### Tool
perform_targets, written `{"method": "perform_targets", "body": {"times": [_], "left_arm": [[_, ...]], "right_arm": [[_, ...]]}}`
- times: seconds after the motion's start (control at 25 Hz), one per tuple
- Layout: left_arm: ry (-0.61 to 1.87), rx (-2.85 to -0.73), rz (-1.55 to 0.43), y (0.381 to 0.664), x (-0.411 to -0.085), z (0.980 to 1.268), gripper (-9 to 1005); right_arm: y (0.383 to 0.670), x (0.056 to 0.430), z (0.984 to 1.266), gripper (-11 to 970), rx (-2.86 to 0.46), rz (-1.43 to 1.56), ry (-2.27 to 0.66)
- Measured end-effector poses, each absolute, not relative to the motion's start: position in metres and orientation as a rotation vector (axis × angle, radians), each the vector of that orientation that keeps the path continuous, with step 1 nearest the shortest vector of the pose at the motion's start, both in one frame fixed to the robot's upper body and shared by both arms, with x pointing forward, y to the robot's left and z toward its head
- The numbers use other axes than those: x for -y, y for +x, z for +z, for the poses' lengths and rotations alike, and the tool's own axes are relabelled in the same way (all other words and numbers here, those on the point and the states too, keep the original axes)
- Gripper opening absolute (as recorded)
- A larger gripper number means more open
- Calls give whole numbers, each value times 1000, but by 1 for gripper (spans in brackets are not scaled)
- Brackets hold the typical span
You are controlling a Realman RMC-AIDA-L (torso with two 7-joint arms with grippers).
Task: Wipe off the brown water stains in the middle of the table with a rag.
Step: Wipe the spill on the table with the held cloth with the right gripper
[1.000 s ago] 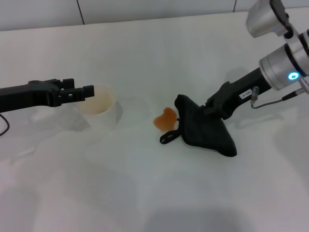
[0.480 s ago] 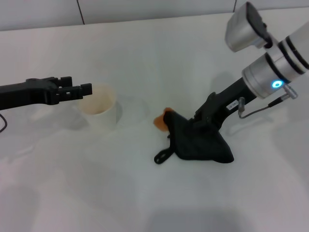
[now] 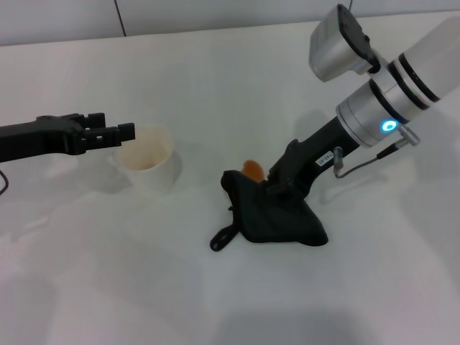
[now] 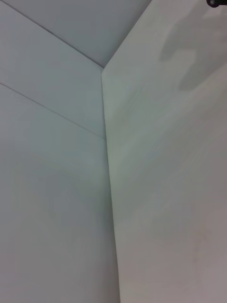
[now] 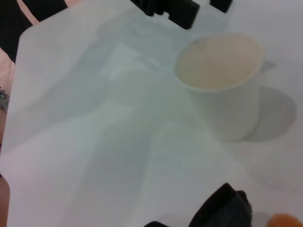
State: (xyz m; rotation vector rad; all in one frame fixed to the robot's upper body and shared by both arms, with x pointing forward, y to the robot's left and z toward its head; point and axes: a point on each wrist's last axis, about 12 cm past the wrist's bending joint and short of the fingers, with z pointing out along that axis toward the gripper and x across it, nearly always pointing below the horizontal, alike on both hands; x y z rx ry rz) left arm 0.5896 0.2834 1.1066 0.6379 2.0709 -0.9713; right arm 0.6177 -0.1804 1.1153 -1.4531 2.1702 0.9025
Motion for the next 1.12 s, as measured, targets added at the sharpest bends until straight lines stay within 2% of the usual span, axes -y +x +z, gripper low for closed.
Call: {"method": "perform_targets", "body": {"times": [0.84, 1.12], "left_arm": [[639, -2071, -979, 589, -281, 1105, 877], [643, -2077, -979, 588, -281, 1104, 877]], "right_arm": [[633, 163, 1105, 121, -2090, 719, -1455], [640, 161, 1111, 121, -2083, 706, -1417]]}}
